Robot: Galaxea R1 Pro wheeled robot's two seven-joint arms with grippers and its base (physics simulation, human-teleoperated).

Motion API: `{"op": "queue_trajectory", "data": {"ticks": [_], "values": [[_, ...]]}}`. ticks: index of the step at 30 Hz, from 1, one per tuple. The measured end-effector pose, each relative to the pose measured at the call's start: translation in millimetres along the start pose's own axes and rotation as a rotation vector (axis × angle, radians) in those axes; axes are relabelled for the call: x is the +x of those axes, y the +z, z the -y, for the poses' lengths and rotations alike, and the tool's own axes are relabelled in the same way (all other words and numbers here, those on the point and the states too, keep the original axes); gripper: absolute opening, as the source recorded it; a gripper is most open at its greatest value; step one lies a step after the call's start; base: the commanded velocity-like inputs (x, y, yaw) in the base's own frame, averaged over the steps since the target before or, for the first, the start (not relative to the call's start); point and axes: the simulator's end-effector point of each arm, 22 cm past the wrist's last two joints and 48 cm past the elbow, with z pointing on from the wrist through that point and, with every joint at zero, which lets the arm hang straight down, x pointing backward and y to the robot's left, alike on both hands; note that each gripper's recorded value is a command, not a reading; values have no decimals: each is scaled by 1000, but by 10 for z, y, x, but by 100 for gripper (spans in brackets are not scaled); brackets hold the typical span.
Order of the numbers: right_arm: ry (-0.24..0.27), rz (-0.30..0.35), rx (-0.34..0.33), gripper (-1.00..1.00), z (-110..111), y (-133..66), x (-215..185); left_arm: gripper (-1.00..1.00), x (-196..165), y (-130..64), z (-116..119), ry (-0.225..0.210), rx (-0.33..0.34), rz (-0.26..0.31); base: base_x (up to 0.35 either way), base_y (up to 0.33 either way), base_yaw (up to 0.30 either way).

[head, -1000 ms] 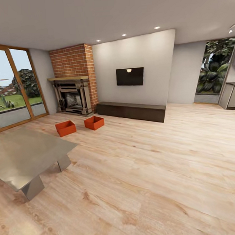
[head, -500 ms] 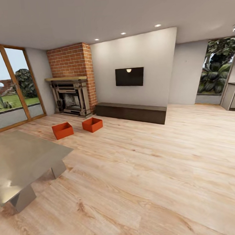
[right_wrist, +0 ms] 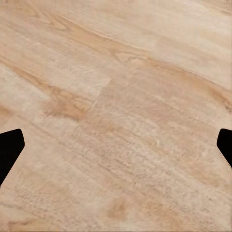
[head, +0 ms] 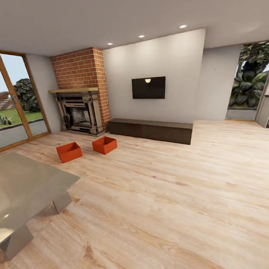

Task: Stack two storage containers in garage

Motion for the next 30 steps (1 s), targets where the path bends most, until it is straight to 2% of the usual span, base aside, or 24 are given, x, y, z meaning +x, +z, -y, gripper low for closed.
{"op": "queue_trajectory", "data": {"ticks": [30], "values": [[-2,-1,-6,100,-13,0,2,100,-1,0,0,0,0,0,327,0,0]]}}
